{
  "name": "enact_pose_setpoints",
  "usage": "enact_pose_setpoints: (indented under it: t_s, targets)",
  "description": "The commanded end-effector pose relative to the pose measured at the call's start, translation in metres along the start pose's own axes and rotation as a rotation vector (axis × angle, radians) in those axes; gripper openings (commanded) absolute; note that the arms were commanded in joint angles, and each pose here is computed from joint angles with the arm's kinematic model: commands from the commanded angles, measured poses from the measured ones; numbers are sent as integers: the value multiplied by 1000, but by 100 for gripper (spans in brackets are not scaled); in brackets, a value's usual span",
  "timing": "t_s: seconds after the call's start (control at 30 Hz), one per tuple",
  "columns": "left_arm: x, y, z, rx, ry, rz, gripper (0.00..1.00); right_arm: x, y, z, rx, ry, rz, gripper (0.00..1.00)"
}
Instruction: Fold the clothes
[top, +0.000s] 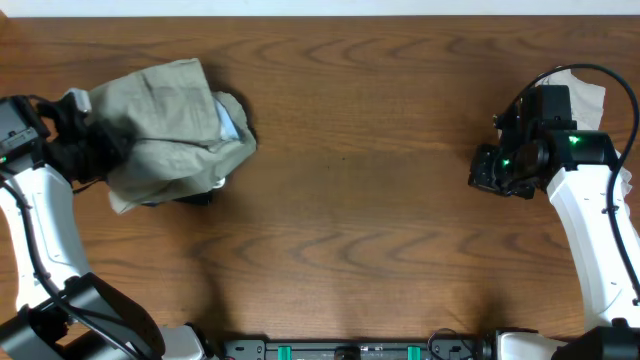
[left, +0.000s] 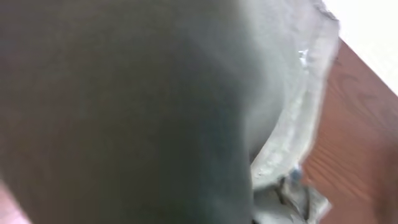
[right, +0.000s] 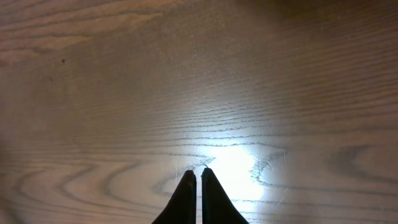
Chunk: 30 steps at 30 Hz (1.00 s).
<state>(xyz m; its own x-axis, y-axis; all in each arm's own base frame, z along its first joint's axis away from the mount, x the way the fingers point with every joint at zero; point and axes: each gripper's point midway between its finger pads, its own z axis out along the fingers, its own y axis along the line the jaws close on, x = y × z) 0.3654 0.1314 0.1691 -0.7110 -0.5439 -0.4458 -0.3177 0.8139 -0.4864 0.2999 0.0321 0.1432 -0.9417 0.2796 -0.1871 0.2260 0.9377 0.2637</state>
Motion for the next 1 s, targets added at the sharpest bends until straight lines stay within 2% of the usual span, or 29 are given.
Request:
enact_pose_setpoints:
  t_s: [0.0, 0.03, 0.07, 0.23, 0.3, 0.37, 0.4, 0.53, 0.6, 0.67, 0.77, 0.9, 0.97]
  targets:
    - [-17, 33, -11, -112, -71, -151, 71, 0, 1, -4, -4, -6, -14, 5]
    - [-19, 34, -14, -99, -81, -170, 95, 1, 1, -4, -3, -3, -13, 5]
    - [-21, 35, -17, -91, -87, -179, 98, 1, 1, -4, -3, -1, -13, 5]
    - [-30, 45, -43, -103, -130, -221, 98, 4, 0, -4, 2, 12, -10, 5]
    - [-41, 35, -57, -42, -169, -210, 98, 4, 0, -4, 2, 12, -10, 6]
    - [-55, 7, -75, 89, -208, -171, 99, 4, -1, -4, 8, 9, -10, 6]
    - [-59, -3, -80, 131, -215, -155, 93, 4, -1, -4, 8, 9, -10, 7]
    - [-62, -48, -83, 262, -202, -51, 26, -2, 0, -4, 1, -14, -14, 8]
    - [-54, -63, -68, 256, -170, 67, 12, -7, 2, -4, -4, -33, -6, 8]
    - [-43, -72, -46, 210, -123, 150, 6, -11, 3, -4, -10, -50, 15, 9]
    - [-23, -78, -10, 139, -37, 262, 6, -14, 4, -5, -15, -63, 49, 9]
    - [0, -43, 45, -69, 106, 259, 6, -13, 5, -5, -19, -59, 73, 8]
    - [3, -7, 70, -197, 143, 166, 6, -12, 6, -4, -29, -53, 73, 7]
